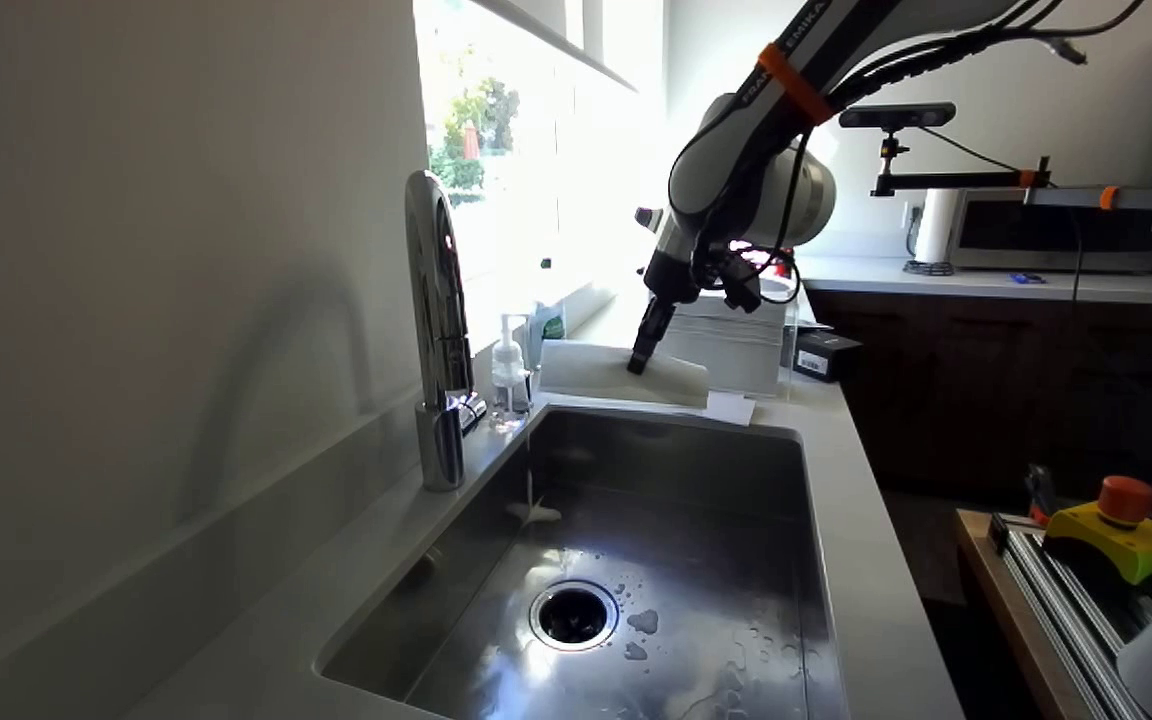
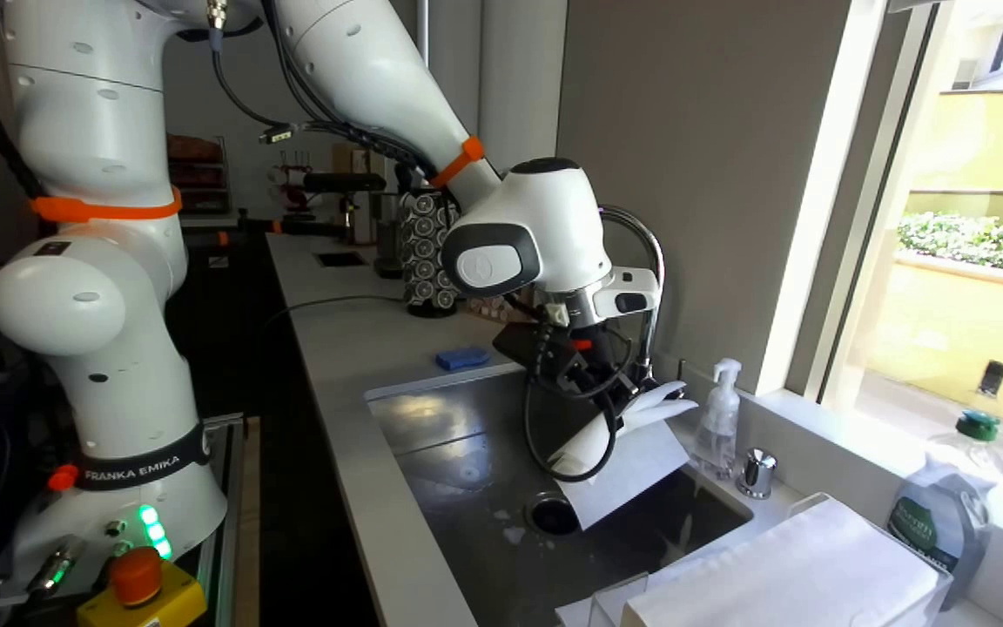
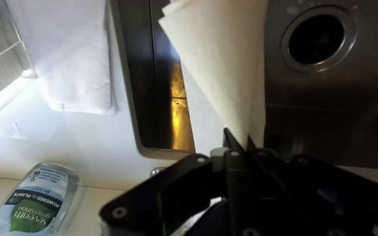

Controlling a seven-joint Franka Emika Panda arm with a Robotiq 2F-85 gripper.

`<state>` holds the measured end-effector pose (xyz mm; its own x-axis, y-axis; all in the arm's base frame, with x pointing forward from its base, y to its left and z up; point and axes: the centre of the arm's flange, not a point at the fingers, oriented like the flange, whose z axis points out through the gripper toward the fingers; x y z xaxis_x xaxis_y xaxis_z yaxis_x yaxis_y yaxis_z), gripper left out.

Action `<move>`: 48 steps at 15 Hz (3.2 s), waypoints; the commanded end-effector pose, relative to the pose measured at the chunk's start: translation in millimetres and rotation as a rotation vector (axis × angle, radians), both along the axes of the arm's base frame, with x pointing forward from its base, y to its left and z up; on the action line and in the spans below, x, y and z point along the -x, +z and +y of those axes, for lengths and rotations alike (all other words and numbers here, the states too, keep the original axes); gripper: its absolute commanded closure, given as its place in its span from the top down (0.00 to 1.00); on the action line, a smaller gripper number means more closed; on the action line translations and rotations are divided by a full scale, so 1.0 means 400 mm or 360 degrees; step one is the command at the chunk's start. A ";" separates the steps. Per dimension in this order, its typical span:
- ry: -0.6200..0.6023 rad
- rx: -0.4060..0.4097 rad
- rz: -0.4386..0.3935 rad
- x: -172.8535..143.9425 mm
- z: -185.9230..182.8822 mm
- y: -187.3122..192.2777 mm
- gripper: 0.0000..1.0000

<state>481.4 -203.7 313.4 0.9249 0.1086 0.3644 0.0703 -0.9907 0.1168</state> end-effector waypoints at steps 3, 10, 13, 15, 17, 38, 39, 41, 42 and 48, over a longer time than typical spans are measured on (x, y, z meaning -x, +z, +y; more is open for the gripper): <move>0.0001 -0.0007 -0.0201 -0.008 0.002 -0.107 0.00; -0.0070 0.0011 -0.0265 -0.006 0.015 -0.179 0.00; -0.0103 -0.0029 -0.0264 -0.030 -0.012 -0.199 0.00; -0.0108 -0.0063 -0.0270 -0.056 -0.027 -0.212 0.00; -0.0115 -0.0083 -0.0266 -0.081 -0.036 -0.232 0.00; -0.0196 -0.0082 -0.0313 -0.170 -0.085 -0.350 0.02; -0.0195 -0.0081 -0.0316 -0.171 -0.085 -0.349 0.02; -0.0194 -0.0081 -0.0318 -0.172 -0.083 -0.348 0.02; -0.0194 -0.0081 -0.0318 -0.173 -0.083 -0.347 0.00; -0.0251 -0.0079 -0.0300 -0.199 -0.084 -0.374 0.00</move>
<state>549.5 -238.1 172.1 0.8399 -0.0542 0.5401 -0.0991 -0.9936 0.0544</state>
